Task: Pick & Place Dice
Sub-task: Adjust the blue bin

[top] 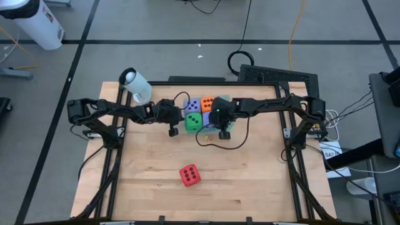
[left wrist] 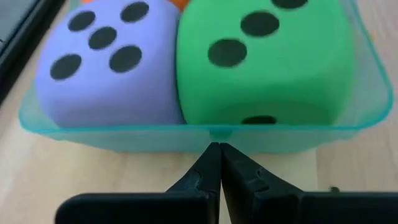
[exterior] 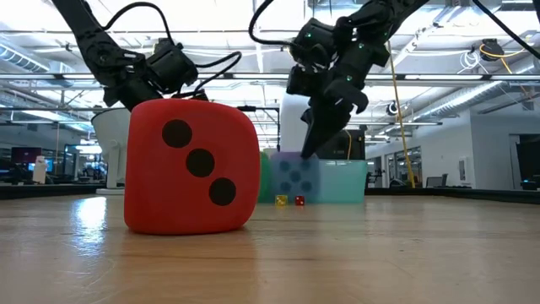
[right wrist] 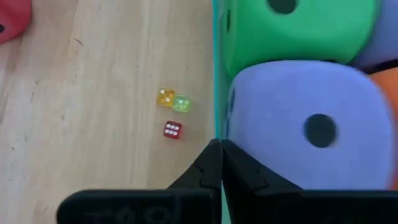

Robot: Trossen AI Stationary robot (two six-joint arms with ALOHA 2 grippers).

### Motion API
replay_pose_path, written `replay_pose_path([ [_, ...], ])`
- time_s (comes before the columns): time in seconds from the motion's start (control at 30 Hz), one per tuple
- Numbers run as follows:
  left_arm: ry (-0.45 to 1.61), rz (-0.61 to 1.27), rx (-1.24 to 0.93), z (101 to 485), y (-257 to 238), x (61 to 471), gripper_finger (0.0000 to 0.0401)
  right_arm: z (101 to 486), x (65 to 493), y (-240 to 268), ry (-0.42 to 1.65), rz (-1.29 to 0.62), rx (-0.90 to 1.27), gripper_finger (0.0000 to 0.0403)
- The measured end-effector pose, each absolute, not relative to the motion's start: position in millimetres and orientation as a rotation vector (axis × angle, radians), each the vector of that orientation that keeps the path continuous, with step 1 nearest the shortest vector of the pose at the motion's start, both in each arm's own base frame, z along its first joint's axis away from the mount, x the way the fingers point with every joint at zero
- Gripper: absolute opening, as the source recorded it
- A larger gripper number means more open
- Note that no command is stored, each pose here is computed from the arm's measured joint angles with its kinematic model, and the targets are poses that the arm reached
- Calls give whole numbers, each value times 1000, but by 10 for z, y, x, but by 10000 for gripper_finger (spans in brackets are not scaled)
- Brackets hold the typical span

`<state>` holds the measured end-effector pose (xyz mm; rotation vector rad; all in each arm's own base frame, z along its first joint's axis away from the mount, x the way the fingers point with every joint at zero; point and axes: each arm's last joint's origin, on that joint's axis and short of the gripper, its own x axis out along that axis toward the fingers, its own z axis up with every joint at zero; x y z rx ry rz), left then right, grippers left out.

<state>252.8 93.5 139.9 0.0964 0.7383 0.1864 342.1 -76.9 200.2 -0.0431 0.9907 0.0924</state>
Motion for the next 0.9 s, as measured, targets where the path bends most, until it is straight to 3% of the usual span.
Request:
replay_pose_path([
  [0.6, 799, 270, 139, 1373, 956, 2494, 19, 2181, 3355, -614, 966, 133, -98, 0],
  [0.9, 814, 285, 144, 1365, 960, 2485, 19, 2494, 3006, -587, 1093, -166, -174, 0],
])
